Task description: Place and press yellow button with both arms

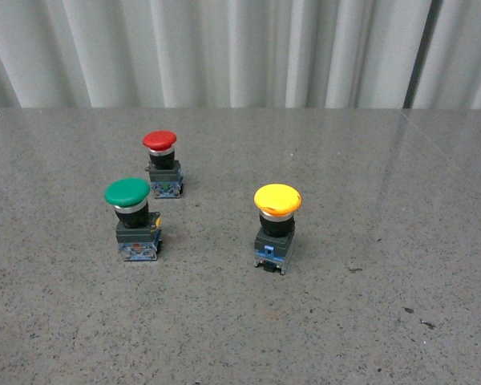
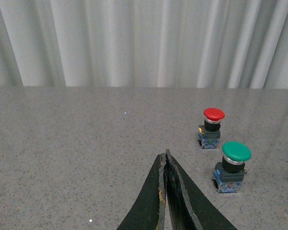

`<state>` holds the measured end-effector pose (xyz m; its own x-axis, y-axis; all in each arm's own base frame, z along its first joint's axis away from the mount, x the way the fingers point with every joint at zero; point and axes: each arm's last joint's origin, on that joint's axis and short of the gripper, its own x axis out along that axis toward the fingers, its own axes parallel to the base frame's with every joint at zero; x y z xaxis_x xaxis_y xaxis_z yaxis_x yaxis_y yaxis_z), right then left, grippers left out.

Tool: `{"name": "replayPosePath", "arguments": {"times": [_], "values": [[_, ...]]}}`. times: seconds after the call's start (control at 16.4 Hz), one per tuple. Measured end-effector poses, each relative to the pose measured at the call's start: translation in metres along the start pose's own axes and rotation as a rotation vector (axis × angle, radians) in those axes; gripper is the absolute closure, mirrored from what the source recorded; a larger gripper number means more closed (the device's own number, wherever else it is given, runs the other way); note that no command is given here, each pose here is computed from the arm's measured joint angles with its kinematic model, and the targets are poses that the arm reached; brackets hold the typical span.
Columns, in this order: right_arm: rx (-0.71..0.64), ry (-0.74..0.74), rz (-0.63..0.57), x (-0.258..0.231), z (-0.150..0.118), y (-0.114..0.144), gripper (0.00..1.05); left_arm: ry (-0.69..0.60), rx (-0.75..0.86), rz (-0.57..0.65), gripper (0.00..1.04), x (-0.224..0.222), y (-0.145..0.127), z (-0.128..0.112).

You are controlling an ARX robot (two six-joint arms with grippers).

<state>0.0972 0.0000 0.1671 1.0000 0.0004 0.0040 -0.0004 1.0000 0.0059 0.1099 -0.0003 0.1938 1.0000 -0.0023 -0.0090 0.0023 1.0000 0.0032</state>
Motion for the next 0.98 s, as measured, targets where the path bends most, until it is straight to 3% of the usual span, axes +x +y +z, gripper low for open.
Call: {"name": "replayPosePath", "arguments": {"times": [0.67, 0.98], "values": [[0.000, 0.000, -0.001, 0.000, 0.000, 0.000, 0.06, 0.000, 0.000, -0.001, 1.03, -0.012, 0.000, -0.027], [0.000, 0.000, 0.000, 0.000, 0.000, 0.000, 0.06, -0.010, 0.000, -0.001, 1.03, -0.012, 0.000, -0.027]]}}
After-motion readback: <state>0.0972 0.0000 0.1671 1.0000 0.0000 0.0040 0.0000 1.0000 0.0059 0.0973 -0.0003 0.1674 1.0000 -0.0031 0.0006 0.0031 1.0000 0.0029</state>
